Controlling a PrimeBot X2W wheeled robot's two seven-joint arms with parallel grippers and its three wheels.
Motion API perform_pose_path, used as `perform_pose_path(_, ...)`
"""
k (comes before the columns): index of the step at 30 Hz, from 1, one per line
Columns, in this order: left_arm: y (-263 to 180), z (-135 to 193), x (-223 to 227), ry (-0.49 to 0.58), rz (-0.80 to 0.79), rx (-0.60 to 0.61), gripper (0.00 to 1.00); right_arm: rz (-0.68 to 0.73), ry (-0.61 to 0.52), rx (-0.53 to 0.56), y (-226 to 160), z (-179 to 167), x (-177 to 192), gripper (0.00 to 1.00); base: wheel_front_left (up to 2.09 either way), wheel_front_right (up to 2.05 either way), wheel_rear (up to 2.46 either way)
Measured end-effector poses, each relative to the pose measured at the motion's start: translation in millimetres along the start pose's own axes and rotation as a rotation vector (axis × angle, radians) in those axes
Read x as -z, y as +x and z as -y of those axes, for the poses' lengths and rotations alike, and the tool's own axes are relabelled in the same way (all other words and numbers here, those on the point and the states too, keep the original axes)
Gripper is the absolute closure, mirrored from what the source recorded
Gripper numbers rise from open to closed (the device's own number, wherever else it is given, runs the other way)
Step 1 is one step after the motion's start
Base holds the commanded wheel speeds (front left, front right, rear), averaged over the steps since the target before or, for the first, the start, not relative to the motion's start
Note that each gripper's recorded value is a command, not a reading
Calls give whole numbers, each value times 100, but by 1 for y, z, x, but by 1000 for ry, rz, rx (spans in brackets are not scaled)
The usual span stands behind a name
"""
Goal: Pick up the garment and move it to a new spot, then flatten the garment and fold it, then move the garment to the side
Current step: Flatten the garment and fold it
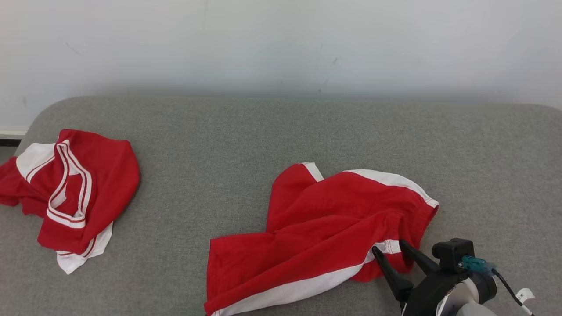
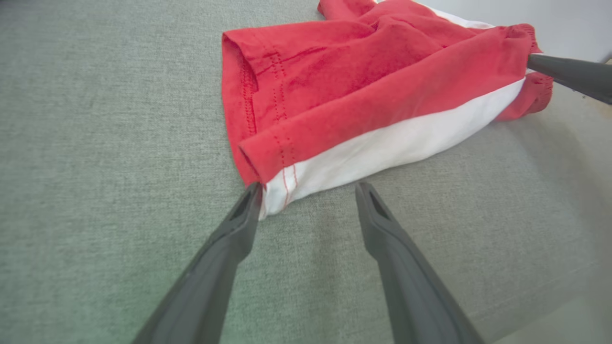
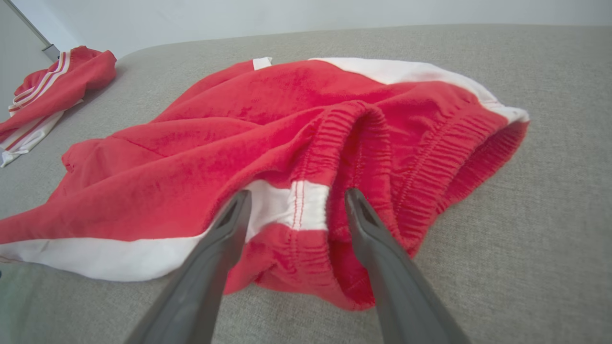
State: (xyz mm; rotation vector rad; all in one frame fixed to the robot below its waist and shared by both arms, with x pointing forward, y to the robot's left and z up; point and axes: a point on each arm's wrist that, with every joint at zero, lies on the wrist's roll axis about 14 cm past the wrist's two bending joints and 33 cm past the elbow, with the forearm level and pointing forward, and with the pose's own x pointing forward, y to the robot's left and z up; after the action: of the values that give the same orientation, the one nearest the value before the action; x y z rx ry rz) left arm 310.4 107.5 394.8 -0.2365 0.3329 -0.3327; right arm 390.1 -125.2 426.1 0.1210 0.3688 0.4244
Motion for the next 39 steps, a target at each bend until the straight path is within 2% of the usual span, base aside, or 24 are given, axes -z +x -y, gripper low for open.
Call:
perform_pose_path(2, 2, 2, -1, -12, 2, 6, 0, -9, -1, -4, 2, -2, 2, 0, 0, 0, 0)
perform_pose_path(3, 2, 3, -1, -18, 1, 8, 25, -16, 0, -5, 3, -2, 4, 25, 0, 0, 0)
perform_pose_path(4, 3, 3, -1, -23, 0, 10, 76, -21, -2, -8, 4, -3, 5, 69, 0, 0, 0)
perform_pose_path(5, 4, 4, -1, -33, 2, 11, 100, -21, -4, -12, 5, -4, 5, 84, 0, 0, 0)
perform_pose_path(6, 5, 6, -3, -34, 5, 16, 100, -19, -4, -17, 6, -6, 5, 100, 0, 0, 0)
perform_pose_path(16, -9, -5, -34, -53, 115, -4, 100, 23, 10, -33, -13, -6, -1, 100, 0, 0, 0)
perform_pose_path(20, -15, -14, -56, -25, 174, -8, 100, 26, 17, -37, -29, -3, -4, 100, 0, 0, 0)
perform_pose_path(25, -15, -9, -85, 28, 247, 36, 100, 47, 47, -68, -43, -13, -15, 100, 0, 0, 0)
perform_pose_path(33, 7, 1, -142, 175, 294, 160, 100, 120, 92, -117, -44, -25, -54, 100, 0, 0, 0)
perform_pose_path(34, 17, 2, -171, 193, 315, 189, 100, 157, 95, -127, -40, -24, -75, 100, 0, 0, 0)
perform_pose_path(39, 45, 4, -246, 287, 361, 250, 100, 276, 108, -153, -23, -16, -139, 100, 0, 0, 0)
